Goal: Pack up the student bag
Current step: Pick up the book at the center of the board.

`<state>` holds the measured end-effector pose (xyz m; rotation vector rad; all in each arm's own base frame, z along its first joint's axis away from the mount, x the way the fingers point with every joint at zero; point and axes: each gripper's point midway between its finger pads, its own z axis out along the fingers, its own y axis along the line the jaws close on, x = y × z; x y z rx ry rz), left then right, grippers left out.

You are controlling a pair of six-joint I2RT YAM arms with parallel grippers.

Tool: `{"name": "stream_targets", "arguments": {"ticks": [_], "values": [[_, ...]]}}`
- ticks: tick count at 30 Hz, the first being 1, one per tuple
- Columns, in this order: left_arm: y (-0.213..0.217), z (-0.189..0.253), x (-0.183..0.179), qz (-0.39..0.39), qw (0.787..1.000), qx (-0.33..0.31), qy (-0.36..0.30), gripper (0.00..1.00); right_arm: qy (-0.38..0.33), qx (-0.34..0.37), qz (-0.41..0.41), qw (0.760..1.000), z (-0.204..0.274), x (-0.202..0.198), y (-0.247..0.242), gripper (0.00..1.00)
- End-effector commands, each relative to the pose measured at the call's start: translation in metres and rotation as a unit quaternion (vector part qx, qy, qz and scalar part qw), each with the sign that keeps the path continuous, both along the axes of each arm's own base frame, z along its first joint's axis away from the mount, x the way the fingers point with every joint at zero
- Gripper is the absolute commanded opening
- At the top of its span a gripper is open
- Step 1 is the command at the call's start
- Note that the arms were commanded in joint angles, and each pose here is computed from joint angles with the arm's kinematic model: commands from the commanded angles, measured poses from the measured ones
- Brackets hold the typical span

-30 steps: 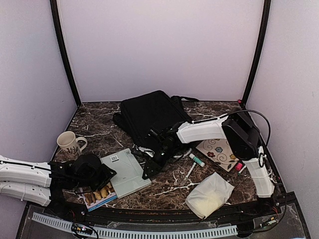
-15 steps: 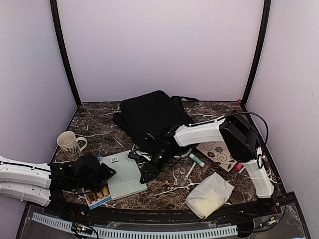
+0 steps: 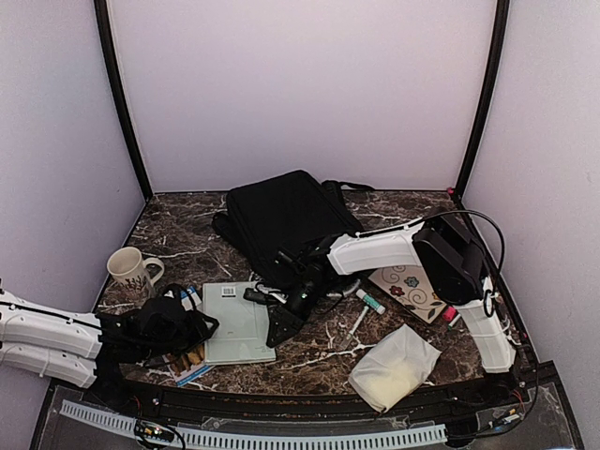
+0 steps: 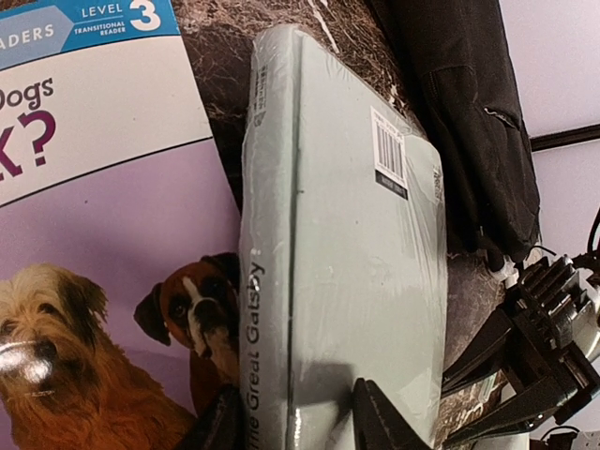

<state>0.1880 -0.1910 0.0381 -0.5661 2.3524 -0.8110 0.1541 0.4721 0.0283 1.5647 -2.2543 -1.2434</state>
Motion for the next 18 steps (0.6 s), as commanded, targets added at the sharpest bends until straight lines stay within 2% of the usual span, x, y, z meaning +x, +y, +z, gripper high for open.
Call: {"name": "stream_targets", "arguments": {"ticks": [1, 4, 11, 13, 14, 16, 18], "values": [[-0.062, 0.073, -0.005, -0.094, 0.98, -0.165, -0.054, 0.4, -0.029, -0.045, 0.018, 0.998, -0.055, -0.016, -0.003, 0.37], [-0.072, 0.084, -0.01, -0.119, 0.973, -0.187, -0.056, 0.4, -0.028, -0.045, 0.018, 0.998, -0.054, -0.016, -0.004, 0.37], [-0.078, 0.091, -0.014, -0.132, 0.968, -0.206, -0.05, 0.2, -0.027, -0.046, 0.018, 0.998, -0.055, -0.017, -0.005, 0.37], [-0.078, 0.096, -0.015, -0.134, 0.966, -0.216, -0.053, 0.18, -0.029, -0.046, 0.018, 0.998, -0.053, -0.017, -0.005, 0.37], [-0.078, 0.098, -0.016, -0.136, 0.965, -0.22, -0.053, 0.22, -0.03, -0.045, 0.018, 0.998, -0.051, -0.016, -0.005, 0.37], [-0.079, 0.101, -0.018, -0.14, 0.964, -0.221, -0.048, 0.38, -0.034, -0.042, 0.018, 0.998, -0.048, -0.016, -0.005, 0.37], [-0.082, 0.103, -0.02, -0.148, 0.963, -0.22, -0.044, 0.43, -0.037, -0.041, 0.018, 0.998, -0.047, -0.015, -0.005, 0.37]]}}
